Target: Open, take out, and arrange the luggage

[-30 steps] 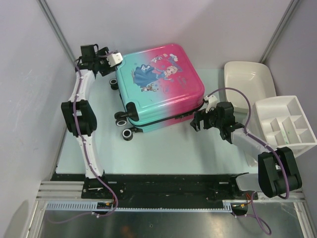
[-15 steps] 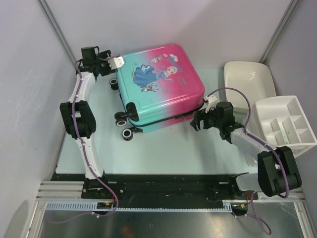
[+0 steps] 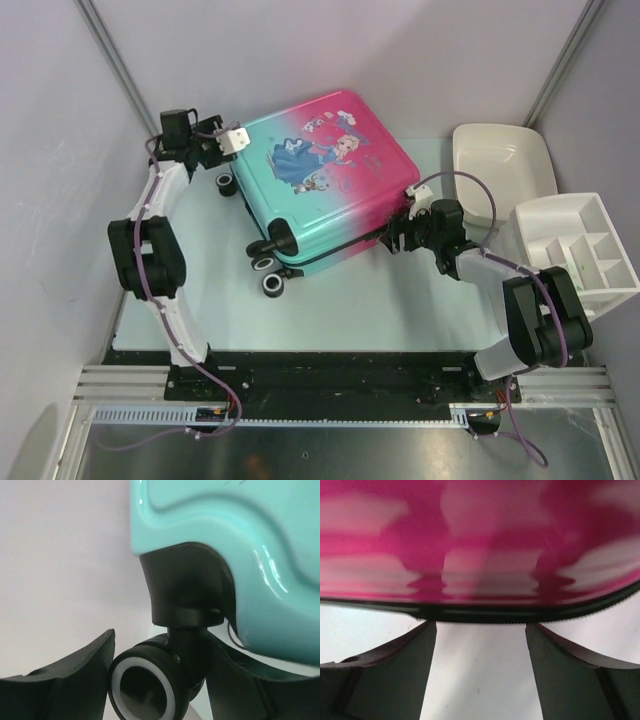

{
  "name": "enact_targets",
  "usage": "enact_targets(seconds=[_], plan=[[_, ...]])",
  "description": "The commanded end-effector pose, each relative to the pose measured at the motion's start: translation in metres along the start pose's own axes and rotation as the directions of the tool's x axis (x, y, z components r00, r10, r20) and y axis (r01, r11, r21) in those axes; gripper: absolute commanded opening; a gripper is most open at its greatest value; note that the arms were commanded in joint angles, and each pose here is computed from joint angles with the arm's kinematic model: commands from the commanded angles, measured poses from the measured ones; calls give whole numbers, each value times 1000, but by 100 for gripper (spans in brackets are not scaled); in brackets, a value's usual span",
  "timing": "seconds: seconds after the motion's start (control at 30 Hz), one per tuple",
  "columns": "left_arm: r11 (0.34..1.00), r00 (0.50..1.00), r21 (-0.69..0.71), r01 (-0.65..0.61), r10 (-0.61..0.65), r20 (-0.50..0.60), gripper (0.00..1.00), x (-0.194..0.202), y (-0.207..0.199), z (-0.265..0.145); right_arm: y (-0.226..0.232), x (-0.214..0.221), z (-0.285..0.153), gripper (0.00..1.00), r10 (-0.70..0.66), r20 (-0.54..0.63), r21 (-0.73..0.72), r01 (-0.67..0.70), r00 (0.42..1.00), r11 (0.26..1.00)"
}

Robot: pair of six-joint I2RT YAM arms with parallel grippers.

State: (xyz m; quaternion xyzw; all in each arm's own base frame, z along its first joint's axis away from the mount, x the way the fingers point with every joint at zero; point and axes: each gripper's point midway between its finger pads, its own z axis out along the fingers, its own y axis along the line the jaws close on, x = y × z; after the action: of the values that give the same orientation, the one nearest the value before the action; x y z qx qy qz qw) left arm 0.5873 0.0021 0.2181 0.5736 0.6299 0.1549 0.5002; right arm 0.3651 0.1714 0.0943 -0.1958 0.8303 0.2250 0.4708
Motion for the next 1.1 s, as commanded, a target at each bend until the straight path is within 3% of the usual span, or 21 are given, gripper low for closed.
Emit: enact_targets(seconds=[0.0, 0.03, 0.1, 0.2, 0.57, 0.87, 1.07], plan=[[928, 948, 207, 309, -318, 11, 16, -25, -71, -26, 5, -65, 17, 77, -86, 170, -40, 94, 982, 995], [918, 937, 198, 345, -350, -8, 30, -21, -72, -30, 3, -68, 18, 77, -93, 175, -37, 100, 980, 994], [902, 918, 183, 392, -398, -8, 69, -21, -67, -39, -5, -73, 19, 77, -98, 181, -23, 104, 979, 994], [900, 912, 162, 404, -410, 3, 80, -18, -58, -50, -14, -73, 19, 77, -95, 173, -19, 99, 980, 995], [952, 960, 128, 278, -271, -71, 100, -1, -53, -44, -14, -72, 14, 77, -94, 160, -29, 100, 983, 995], [968, 972, 91, 232, -235, 15, 100, -29, -32, -75, -10, -67, 10, 78, -86, 134, -40, 92, 987, 995], [984, 986, 73, 165, -167, 20, 94, -29, -31, -94, -10, -65, 8, 79, -84, 123, -40, 89, 989, 995]])
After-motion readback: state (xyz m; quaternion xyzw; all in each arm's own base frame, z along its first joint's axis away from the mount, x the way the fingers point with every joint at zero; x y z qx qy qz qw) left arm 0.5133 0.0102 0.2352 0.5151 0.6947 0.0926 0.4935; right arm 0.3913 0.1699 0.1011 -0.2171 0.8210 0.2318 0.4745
